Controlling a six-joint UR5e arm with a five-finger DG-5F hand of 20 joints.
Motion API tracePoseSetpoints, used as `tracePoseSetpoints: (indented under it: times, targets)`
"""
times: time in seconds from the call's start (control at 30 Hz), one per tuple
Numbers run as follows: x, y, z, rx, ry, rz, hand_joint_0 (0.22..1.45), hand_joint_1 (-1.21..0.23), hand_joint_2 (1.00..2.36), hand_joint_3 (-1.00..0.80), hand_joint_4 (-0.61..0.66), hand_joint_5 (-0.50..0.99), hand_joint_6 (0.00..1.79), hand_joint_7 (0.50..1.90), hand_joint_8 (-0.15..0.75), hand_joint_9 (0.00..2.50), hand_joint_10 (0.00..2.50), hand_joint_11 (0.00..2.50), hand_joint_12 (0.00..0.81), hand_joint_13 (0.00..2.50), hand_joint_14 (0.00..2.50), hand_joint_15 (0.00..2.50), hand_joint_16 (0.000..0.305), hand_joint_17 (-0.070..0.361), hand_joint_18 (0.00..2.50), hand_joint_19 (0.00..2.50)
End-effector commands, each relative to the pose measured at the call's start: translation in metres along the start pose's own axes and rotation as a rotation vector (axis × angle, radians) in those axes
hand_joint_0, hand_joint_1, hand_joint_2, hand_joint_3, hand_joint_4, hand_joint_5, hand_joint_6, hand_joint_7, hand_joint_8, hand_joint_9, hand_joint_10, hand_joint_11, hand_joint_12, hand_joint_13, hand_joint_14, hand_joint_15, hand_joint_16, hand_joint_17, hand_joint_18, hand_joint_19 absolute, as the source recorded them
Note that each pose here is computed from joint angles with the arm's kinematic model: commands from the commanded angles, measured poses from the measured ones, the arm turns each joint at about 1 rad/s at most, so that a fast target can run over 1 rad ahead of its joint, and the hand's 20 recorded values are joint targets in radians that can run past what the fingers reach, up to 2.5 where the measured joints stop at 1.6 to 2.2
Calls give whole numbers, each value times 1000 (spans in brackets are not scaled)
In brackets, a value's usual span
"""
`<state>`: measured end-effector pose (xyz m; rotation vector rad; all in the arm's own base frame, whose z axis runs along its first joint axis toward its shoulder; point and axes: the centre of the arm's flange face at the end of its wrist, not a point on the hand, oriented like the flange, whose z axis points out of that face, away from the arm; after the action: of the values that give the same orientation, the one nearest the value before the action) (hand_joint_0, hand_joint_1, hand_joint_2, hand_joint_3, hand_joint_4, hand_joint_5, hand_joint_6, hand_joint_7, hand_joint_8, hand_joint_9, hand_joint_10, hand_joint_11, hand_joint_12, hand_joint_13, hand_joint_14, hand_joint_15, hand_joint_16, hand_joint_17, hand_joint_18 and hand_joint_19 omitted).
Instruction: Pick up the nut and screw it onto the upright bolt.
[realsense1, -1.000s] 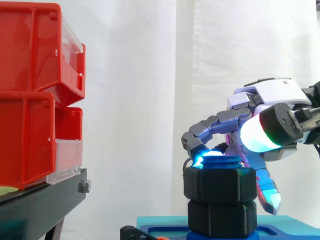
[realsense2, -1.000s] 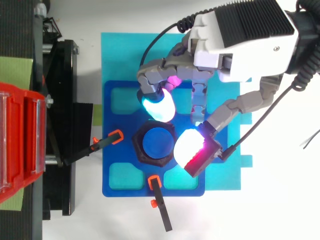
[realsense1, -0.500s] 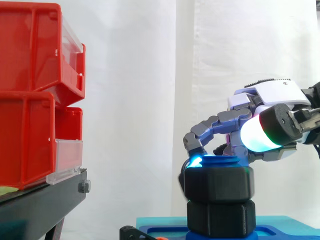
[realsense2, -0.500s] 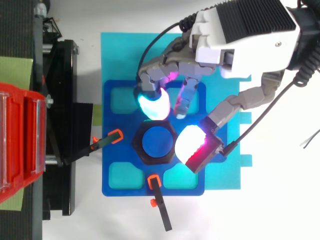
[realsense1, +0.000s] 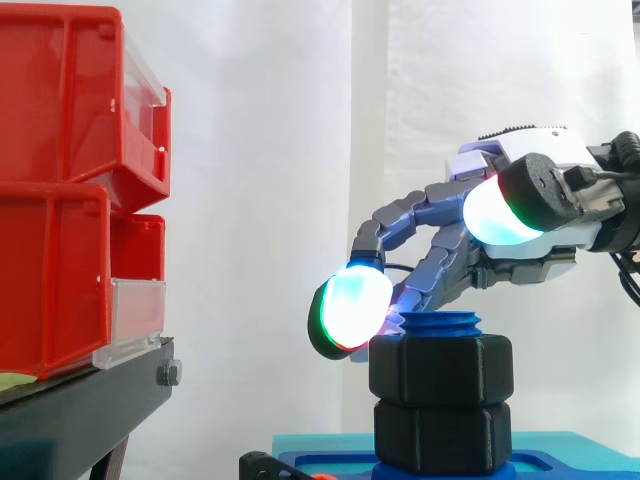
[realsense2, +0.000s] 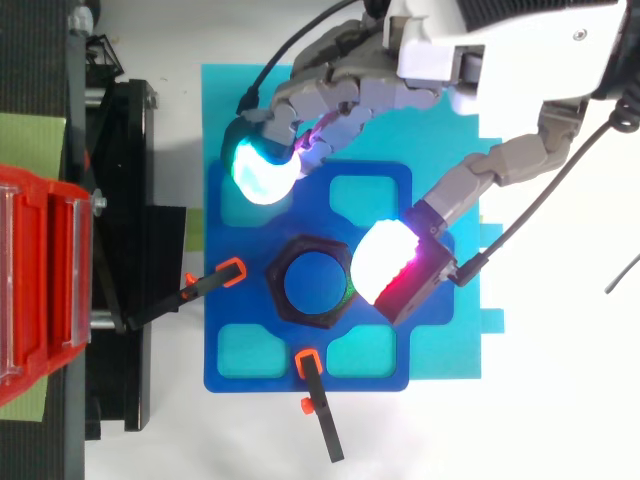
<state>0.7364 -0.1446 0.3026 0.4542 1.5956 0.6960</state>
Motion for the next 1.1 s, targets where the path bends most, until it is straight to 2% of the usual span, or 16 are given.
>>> tracePoseSetpoints:
  times: [0.0,0.2,0.3,0.4,0.53,0.67,1.07]
  targets:
    - [-1,1,0,-1,0,-2,436,-500,1000,-500,179,-182,502,694,282,784,0,0,386,505,0,24,55,124,346,183]
    - [6,8,5,-15,0,-4,423,-526,1000,-500,150,-203,501,650,266,553,0,0,389,218,0,0,56,126,0,12]
    - [11,11,8,-22,2,-5,417,-538,1000,-500,140,-220,501,615,260,430,0,0,386,99,0,0,57,129,0,0]
    - [20,12,9,-21,0,-4,415,-518,1000,-500,132,-229,501,602,251,315,0,0,385,11,0,0,59,132,0,0]
    - [35,8,9,-26,-10,-2,411,-520,1000,-500,120,-238,501,577,239,215,0,0,381,0,0,0,60,135,0,0]
    - [46,11,12,-37,-22,4,408,-516,1000,-500,113,-244,501,567,234,143,0,0,382,0,0,0,62,139,0,0]
    - [49,12,13,-32,-14,6,407,-513,1000,-500,120,-244,501,578,231,117,0,0,385,0,0,0,63,141,0,0]
